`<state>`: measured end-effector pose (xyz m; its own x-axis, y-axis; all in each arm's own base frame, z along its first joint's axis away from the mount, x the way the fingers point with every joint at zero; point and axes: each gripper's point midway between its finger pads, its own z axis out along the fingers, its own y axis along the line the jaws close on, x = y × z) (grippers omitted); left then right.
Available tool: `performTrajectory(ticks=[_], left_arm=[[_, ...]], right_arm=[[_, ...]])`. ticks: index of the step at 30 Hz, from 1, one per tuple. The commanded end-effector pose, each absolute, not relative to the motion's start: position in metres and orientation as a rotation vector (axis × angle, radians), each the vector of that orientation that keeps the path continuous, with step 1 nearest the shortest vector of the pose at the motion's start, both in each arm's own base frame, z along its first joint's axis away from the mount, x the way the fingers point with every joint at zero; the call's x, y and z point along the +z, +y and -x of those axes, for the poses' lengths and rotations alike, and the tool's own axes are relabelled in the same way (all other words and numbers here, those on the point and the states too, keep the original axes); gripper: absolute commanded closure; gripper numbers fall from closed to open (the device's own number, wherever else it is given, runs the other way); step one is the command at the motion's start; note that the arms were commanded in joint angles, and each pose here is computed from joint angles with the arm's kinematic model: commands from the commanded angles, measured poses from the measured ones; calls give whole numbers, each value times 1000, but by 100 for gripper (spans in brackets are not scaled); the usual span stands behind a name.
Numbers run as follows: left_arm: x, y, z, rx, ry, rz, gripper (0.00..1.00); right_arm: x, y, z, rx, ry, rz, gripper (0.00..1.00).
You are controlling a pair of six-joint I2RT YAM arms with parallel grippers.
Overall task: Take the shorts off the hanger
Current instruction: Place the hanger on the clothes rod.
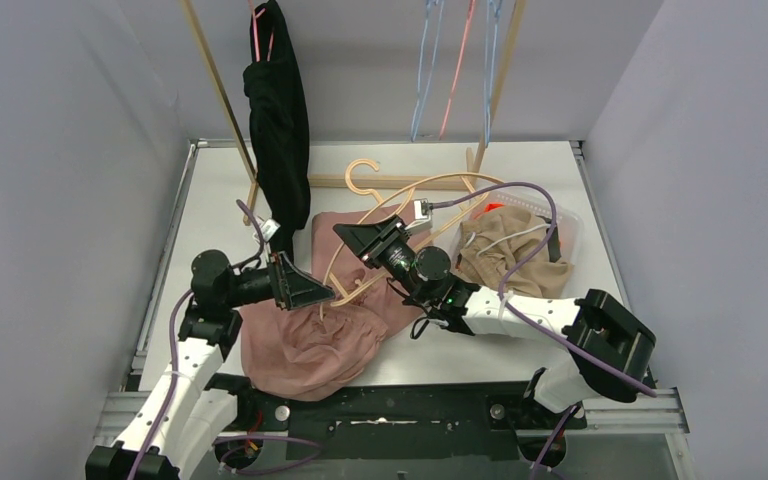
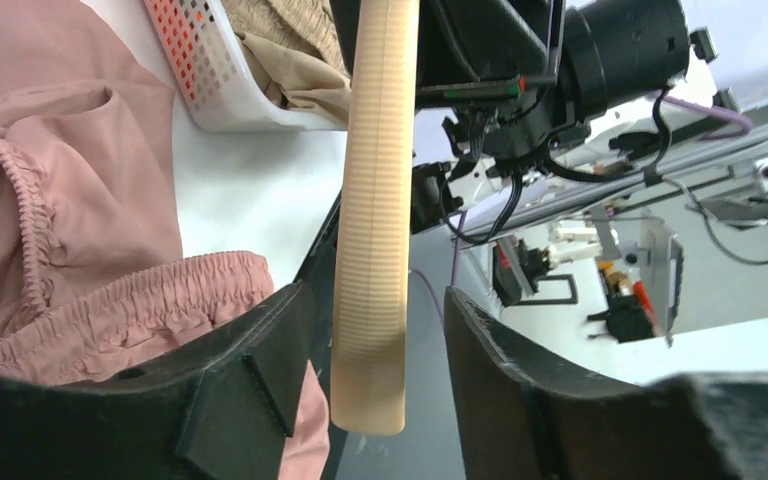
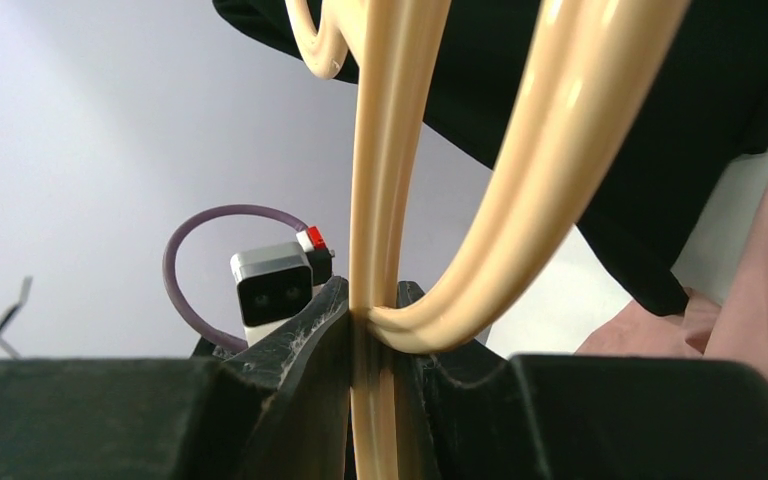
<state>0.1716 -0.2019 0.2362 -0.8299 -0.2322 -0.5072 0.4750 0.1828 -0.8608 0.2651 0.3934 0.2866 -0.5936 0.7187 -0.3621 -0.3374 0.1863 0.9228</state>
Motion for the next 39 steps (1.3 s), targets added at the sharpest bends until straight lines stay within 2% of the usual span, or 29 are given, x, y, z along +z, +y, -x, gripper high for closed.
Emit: performTrajectory(ticks=[1, 3, 9, 12, 15, 19, 25, 28, 29, 32, 35, 39], left_arm=[[252, -203, -158, -1737, 1833, -315, 55], [252, -203, -154, -1754, 1822, -316, 59], [260, -204, -147, -1797, 1772, -343, 62], [264, -204, -148, -1792, 1760, -358, 74], [264, -204, -150, -1778, 1763, -359, 99], [260, -203, -159, -1699, 1808, -325, 100], [245, -187, -184, -1356, 1965, -305, 100], [247, -184, -187, -1305, 1983, -318, 100], [245, -183, -187, -1298, 1990, -318, 100], [244, -181, -188, -1271, 1993, -324, 100], [247, -177, -191, -1216, 1995, -326, 100], [254, -159, -206, -1013, 2033, -293, 100]], right_arm=[[316, 392, -261, 1625, 1489, -346, 100], [317, 393, -259, 1639, 1486, -338, 100], [317, 397, -258, 1662, 1478, -329, 100], [318, 399, -257, 1670, 1475, -320, 100], [316, 399, -257, 1671, 1480, -327, 97], [312, 396, -259, 1662, 1490, -354, 91], [300, 390, -264, 1600, 1543, -395, 76], [299, 388, -265, 1593, 1549, -400, 64], [299, 388, -265, 1595, 1551, -399, 57], [301, 387, -263, 1595, 1555, -393, 46], [301, 385, -262, 1583, 1566, -389, 42], [299, 374, -262, 1530, 1588, -418, 41]])
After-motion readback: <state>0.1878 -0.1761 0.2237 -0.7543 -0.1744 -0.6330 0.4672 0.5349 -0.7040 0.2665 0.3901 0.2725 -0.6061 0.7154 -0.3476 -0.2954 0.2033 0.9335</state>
